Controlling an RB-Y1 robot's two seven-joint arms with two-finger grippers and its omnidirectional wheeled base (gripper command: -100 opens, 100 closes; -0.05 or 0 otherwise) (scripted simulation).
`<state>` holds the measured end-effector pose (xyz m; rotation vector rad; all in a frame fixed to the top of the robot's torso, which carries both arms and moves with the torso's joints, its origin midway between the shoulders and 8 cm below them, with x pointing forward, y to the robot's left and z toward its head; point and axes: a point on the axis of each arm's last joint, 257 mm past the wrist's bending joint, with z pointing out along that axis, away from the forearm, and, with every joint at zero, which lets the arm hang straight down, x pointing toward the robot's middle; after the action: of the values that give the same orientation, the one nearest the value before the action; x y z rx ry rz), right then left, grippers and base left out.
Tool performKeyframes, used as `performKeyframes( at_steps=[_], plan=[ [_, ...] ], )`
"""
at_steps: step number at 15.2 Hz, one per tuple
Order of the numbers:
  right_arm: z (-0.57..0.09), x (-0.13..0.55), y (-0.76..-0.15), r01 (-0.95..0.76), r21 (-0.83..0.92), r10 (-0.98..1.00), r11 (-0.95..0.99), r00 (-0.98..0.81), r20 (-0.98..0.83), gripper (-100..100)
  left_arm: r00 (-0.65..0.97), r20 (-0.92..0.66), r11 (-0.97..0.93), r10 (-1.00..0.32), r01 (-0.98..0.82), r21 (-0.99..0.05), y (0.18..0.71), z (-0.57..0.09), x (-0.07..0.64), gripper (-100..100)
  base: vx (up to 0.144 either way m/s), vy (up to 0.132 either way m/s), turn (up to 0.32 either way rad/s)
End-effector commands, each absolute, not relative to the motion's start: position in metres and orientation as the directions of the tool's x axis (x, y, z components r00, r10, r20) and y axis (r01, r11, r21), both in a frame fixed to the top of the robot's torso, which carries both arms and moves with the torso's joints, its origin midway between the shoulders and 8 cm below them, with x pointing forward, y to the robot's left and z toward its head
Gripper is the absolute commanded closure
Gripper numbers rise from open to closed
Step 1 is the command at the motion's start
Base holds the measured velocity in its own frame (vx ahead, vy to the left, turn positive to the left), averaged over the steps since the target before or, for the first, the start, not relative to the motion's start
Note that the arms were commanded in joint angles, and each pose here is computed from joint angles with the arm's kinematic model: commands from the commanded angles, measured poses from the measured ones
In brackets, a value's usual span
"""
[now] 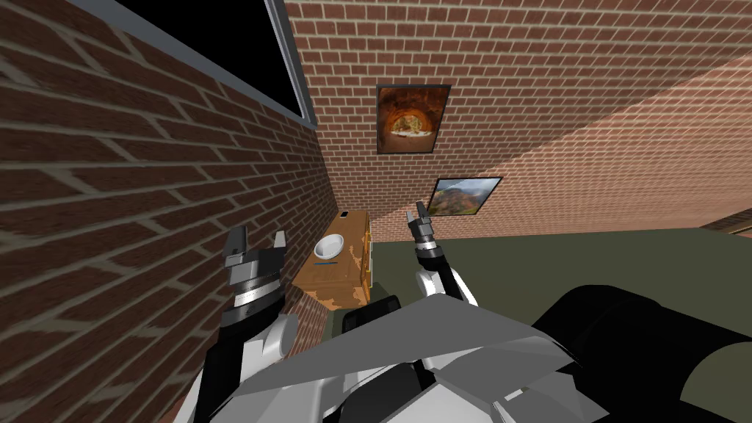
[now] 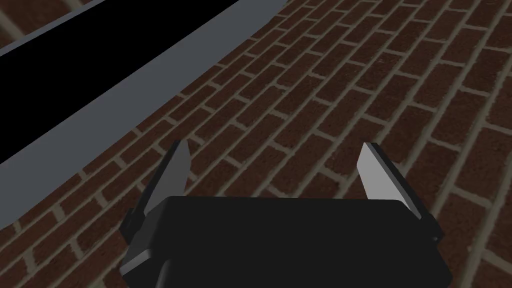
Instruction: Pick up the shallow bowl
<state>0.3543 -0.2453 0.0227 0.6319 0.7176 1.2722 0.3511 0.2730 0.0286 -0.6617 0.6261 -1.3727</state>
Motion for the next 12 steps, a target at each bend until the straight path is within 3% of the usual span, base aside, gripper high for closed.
performKeyframes(
  at_steps=[1, 12],
  plan=[
    [0.023, 0.354, -0.245, -0.616, 0.765, 0.982, 0.187, 0.140, -0.127, 0, 0.082, -0.053, 0.093, -0.995, 0.638, -0.764, 0.272, 0.020, 0.361, -100, -0.001, 0.001, -0.041],
    [0.023, 0.354, -0.245, -0.617, 0.765, 0.982, 0.187, 0.140, -0.127, 0, 0.069, -0.119, 0.138, -0.990, 0.463, -0.876, 0.286, -0.032, 0.410, -100, -0.006, 0.009, -0.064]
  ],
)
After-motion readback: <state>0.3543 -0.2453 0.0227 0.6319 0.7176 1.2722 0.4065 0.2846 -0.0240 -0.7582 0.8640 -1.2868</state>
